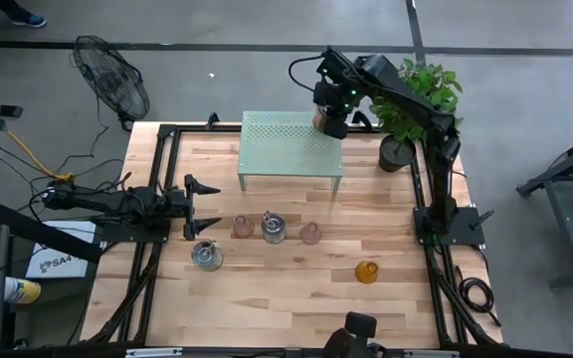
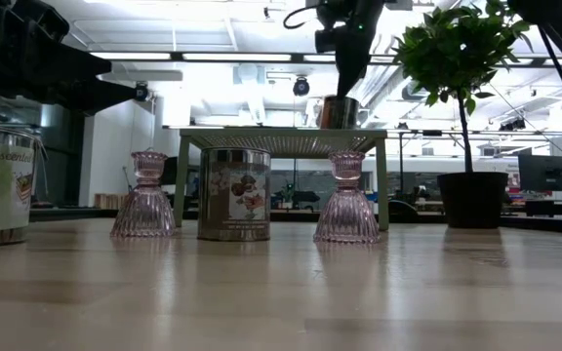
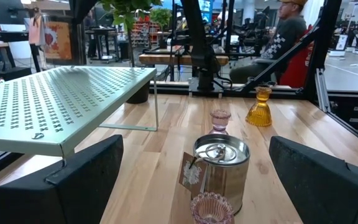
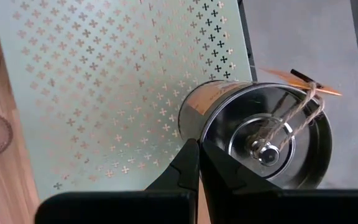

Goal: Pick & Place candle stick holders
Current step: Put the right silver candle on the shelf

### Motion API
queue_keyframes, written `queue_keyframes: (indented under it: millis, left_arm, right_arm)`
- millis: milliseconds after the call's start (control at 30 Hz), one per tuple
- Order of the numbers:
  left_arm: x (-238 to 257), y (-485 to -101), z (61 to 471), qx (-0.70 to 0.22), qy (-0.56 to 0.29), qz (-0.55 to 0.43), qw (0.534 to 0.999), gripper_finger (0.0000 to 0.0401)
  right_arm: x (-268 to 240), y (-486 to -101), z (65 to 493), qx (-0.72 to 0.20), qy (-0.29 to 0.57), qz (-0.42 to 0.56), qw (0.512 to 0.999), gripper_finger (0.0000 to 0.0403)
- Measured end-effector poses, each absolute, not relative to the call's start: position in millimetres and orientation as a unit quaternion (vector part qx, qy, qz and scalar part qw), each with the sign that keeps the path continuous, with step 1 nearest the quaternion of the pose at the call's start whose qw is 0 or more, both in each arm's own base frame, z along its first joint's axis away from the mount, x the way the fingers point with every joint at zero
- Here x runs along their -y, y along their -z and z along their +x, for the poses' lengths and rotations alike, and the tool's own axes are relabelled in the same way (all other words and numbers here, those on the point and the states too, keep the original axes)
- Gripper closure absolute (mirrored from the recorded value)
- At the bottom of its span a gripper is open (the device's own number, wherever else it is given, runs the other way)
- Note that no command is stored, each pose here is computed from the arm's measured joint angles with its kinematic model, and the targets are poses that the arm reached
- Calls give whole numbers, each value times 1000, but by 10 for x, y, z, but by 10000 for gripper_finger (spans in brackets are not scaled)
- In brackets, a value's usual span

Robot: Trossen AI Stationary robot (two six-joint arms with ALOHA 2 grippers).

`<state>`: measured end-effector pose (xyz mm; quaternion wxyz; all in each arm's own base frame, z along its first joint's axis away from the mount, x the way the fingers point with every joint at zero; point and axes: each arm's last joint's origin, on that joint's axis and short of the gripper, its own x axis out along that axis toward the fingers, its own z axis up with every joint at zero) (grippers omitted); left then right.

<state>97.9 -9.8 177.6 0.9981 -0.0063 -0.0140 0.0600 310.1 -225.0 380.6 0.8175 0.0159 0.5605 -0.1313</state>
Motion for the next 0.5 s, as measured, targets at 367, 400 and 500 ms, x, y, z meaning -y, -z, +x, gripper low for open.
queue_keyframes:
  millis: [367, 400, 500]
  left_arm:
    - [99, -1775, 980, 14, -59, -6, 998, 2]
    - [99, -1775, 980, 14, -59, -6, 998, 2]
    - [99, -1775, 980, 14, -59, -6, 998, 2]
  right_arm:
    - [2298, -3698, 3162, -575, 125, 13, 809, 403]
    - [2298, -3698, 3162, -575, 125, 13, 809, 403]
    - [2298, -3698, 3162, -575, 124, 13, 809, 403]
